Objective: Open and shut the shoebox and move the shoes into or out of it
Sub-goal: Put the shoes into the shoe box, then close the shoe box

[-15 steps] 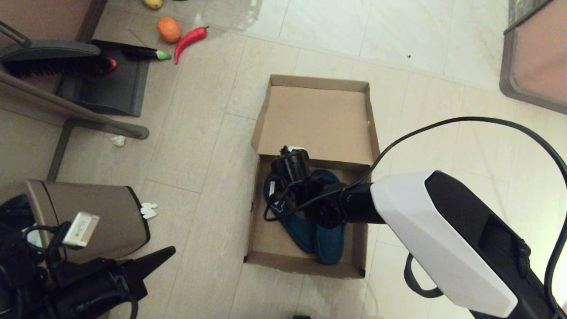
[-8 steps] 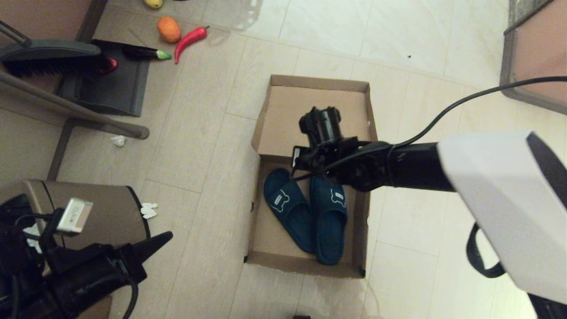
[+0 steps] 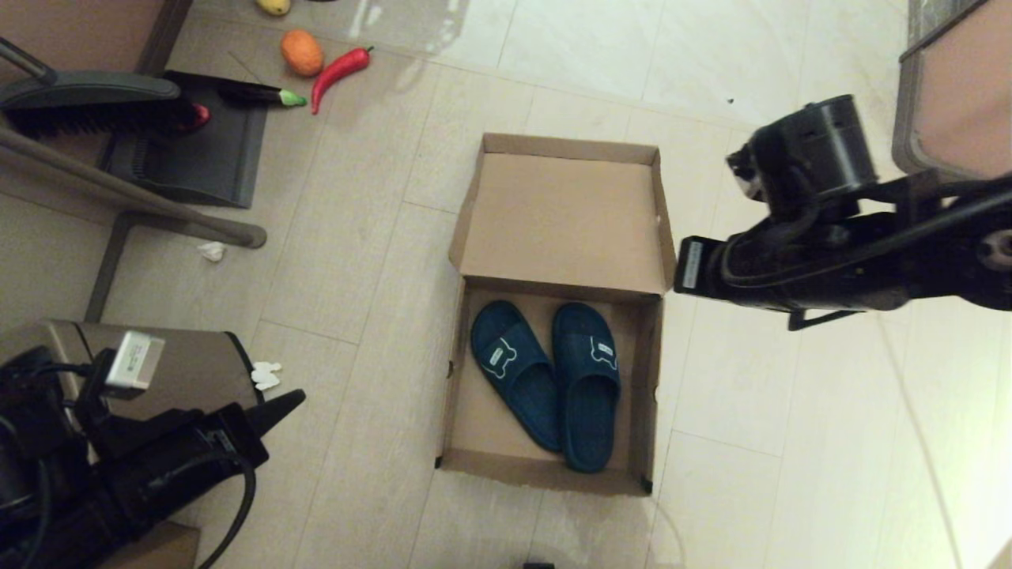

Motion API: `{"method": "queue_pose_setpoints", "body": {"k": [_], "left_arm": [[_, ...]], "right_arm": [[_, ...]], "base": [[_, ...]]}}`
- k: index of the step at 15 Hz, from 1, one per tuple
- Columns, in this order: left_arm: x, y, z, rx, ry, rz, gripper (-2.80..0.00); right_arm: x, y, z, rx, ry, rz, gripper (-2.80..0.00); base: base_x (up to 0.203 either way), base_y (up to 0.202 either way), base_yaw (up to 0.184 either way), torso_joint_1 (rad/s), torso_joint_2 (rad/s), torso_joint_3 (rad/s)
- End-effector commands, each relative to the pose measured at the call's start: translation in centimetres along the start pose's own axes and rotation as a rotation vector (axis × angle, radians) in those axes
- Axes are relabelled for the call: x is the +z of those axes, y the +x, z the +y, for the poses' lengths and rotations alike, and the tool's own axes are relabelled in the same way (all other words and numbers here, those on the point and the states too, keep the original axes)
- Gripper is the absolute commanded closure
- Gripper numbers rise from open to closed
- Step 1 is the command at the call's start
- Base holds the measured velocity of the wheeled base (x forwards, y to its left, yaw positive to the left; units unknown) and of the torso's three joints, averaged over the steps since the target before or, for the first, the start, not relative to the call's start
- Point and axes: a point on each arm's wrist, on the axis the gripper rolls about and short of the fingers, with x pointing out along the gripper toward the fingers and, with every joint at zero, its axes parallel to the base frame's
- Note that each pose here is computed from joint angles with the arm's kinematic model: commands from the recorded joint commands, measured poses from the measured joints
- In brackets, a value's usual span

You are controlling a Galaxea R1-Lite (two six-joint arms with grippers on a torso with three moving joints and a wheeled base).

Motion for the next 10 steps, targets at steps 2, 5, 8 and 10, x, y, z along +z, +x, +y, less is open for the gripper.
{"method": "queue_pose_setpoints", "body": {"k": [2,5,8,10], "left_arm": [[0.7,0.8,0.0,-0.006,0.009,-0.015,0.00],[1.3,2.2,0.1,-0.068,0.054,0.005,0.00],[1.6,2.1,0.8,-0.126,0.047,0.027,0.00],[2.1,1.2,1.1,-0.106,0.055,-0.011,0.00]], "right_arm": [[2.2,-3.3,-4.6,-0.074,0.086,-0.095,0.00],[3.1,-3.2,-6.1,-0.129,0.161,-0.090,0.00],[1.9,-2.8,-6.3,-0.050,0.178,0.080,0.00],[2.1,-3.4,-6.3,0.048,0.206,0.117,0.00]], "base": [[0.000,0.000,0.000,0.000,0.00,0.000],[0.000,0.000,0.000,0.000,0.00,0.000],[0.000,0.000,0.000,0.000,0.00,0.000],[0.000,0.000,0.000,0.000,0.00,0.000]]}}
